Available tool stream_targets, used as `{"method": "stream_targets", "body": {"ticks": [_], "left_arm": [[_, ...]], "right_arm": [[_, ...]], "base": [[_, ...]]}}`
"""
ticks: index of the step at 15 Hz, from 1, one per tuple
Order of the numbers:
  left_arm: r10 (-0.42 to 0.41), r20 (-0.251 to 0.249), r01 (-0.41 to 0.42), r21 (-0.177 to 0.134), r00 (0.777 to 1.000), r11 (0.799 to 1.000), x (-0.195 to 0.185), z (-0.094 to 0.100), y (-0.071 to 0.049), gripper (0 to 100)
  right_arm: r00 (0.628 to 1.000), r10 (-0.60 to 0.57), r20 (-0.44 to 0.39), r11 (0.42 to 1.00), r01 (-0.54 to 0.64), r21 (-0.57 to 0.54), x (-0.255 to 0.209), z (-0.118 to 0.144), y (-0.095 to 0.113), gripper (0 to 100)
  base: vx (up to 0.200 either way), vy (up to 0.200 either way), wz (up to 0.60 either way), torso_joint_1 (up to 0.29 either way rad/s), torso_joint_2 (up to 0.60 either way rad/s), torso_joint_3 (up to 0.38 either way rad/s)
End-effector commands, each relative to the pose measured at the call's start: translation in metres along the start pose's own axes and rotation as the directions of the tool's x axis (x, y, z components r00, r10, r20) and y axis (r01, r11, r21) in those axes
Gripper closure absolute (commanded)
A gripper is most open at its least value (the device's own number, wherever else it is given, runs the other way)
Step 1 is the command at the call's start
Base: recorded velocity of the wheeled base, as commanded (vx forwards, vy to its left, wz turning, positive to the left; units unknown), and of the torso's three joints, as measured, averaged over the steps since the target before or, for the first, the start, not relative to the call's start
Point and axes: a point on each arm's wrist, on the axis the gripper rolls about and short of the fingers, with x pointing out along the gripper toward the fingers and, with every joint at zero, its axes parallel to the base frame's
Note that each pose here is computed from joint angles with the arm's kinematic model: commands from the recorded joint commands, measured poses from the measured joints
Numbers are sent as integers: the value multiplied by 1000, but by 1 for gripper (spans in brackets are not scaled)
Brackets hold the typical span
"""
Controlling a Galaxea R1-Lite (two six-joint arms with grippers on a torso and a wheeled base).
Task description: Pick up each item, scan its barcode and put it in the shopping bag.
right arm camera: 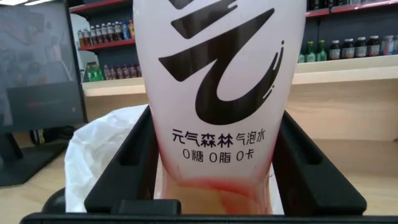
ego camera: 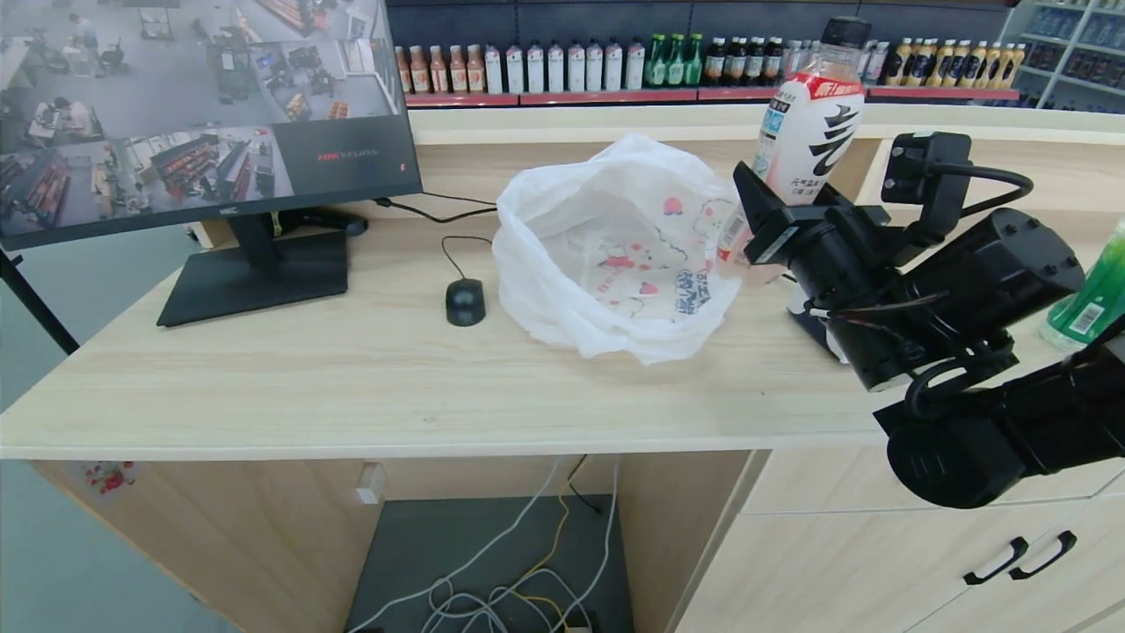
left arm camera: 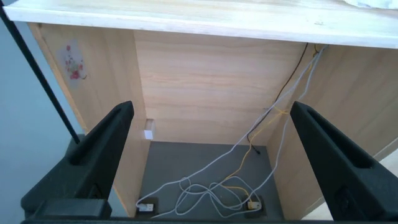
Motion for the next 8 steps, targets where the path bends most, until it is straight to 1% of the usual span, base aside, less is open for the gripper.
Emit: {"method": "stream_targets", "body": {"ticks": [1, 2, 4, 5, 7, 8], "left_arm": [[0, 0, 0, 0, 1000, 1000, 0, 0, 0, 0], [0, 0, 0, 1, 1000, 1000, 0, 0, 0, 0], [-2, 0, 2, 1, 1000, 1000, 0, 0, 0, 0], [0, 0, 0, 1, 1000, 1000, 0, 0, 0, 0], [0, 0, 0, 1, 1000, 1000, 0, 0, 0, 0], [-2, 0, 2, 1, 1000, 1000, 0, 0, 0, 0]], "right_arm": [[1000, 16, -1, 1000, -16, 9, -1, 0, 6, 100], [1000, 29, -1, 999, -29, 16, -2, 0, 11, 100], [999, 51, -1, 998, -51, 27, -3, 1, 20, 100], [999, 52, -1, 998, -52, 30, -3, 1, 21, 100], [998, 56, 32, 998, -57, 39, 5, 6, 24, 100], [998, 60, 25, 997, -61, 41, 11, 8, 26, 100]], "base": [[0, 200, 0, 2, 2, 2], [0, 200, 0, 7, 2, 2], [0, 0, 0, 0, 0, 0], [0, 0, 0, 0, 0, 0], [0, 0, 0, 0, 0, 0], [0, 0, 0, 0, 0, 0]]}}
